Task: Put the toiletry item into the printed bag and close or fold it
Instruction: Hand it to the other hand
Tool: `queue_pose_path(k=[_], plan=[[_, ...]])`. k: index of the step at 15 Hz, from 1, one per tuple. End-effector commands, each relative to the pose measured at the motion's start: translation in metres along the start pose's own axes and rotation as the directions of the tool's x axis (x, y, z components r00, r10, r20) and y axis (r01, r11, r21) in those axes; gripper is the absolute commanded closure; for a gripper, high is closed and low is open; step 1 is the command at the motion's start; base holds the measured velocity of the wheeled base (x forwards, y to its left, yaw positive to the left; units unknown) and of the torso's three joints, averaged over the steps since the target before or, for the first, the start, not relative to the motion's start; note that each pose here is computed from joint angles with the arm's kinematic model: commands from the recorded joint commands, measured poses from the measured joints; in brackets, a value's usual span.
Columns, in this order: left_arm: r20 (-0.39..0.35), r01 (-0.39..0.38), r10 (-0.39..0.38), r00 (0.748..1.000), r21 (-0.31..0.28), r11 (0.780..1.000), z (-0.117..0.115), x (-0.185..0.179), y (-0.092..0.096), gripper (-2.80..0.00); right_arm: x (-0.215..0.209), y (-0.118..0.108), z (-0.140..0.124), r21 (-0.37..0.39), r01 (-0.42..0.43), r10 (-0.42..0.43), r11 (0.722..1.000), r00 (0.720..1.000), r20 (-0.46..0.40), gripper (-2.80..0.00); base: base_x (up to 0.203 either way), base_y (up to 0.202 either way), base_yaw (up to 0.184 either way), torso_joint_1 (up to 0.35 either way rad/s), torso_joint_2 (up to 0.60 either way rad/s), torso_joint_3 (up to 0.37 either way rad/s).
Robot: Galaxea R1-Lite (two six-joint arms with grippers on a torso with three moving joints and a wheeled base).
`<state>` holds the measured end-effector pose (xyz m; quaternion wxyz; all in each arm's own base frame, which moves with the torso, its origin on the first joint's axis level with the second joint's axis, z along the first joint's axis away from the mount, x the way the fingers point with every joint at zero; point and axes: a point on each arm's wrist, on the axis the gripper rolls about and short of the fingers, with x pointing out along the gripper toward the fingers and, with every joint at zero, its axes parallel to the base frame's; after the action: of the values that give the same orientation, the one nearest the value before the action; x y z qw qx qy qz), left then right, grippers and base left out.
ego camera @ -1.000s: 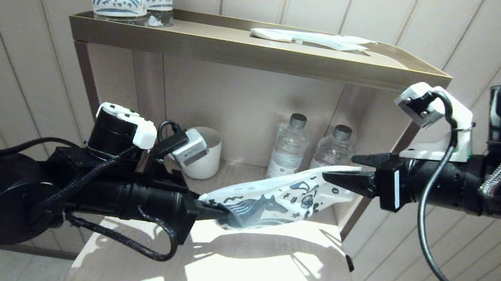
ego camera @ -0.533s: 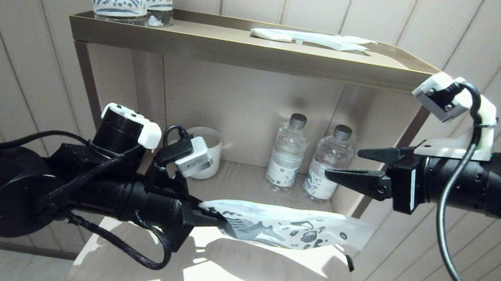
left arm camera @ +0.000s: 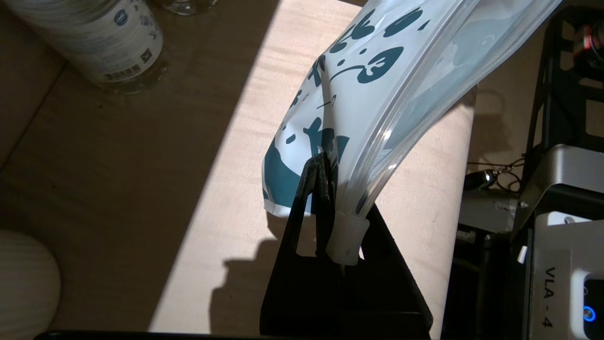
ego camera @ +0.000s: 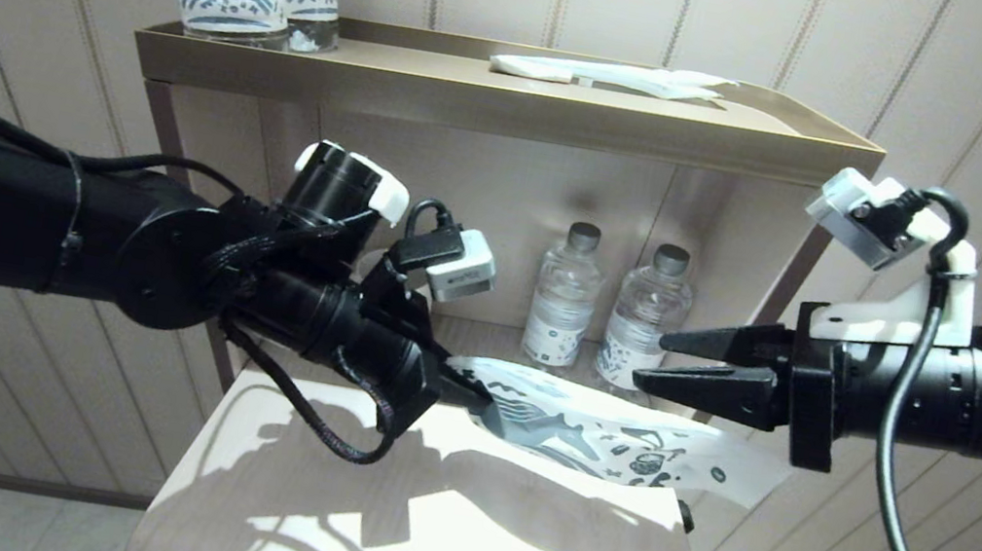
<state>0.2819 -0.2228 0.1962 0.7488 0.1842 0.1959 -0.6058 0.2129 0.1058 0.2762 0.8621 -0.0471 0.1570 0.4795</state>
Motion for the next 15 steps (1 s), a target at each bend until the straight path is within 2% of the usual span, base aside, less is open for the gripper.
queue_pose_path(k=[1,6,9,12,13,15], plan=[[-0.059,0.075,-0.075,0.995,-0.003,0.997,0.004,0.029,-0.002,0.00,-0.004,0.002,0.000,-0.005,-0.061,0.062,0.998,0.998,0.017,0.00,0.000,0.000,0.000,0.000,0.00,0.000],[-0.090,0.133,-0.132,0.987,0.008,0.991,0.015,0.049,-0.015,0.00,0.004,0.002,-0.010,0.022,-0.091,0.092,0.996,0.996,-0.019,0.00,0.000,0.000,0.000,0.000,0.00,0.000],[-0.102,0.173,-0.172,0.980,0.009,0.985,0.021,0.051,-0.031,0.00,0.011,0.000,-0.014,0.051,-0.175,0.176,0.983,0.984,-0.025,0.00,0.000,0.000,0.000,0.000,0.00,0.000],[-0.096,0.175,-0.174,0.980,0.004,0.985,0.022,0.051,-0.032,0.00,0.019,-0.003,-0.022,0.081,-0.223,0.227,0.972,0.973,-0.043,0.00,0.000,0.000,0.000,0.000,0.00,0.000],[-0.090,0.172,-0.172,0.981,-0.006,0.985,0.024,0.051,-0.031,0.00,0.021,-0.004,-0.026,0.086,-0.233,0.238,0.969,0.970,-0.054,-2.80,0.000,0.000,0.000,0.000,0.00,0.000],[-0.085,0.168,-0.169,0.982,-0.020,0.986,0.025,0.051,-0.031,0.00,0.029,-0.006,-0.030,0.082,-0.249,0.254,0.965,0.966,-0.052,-2.80,0.000,0.000,0.000,0.000,0.00,0.000]])
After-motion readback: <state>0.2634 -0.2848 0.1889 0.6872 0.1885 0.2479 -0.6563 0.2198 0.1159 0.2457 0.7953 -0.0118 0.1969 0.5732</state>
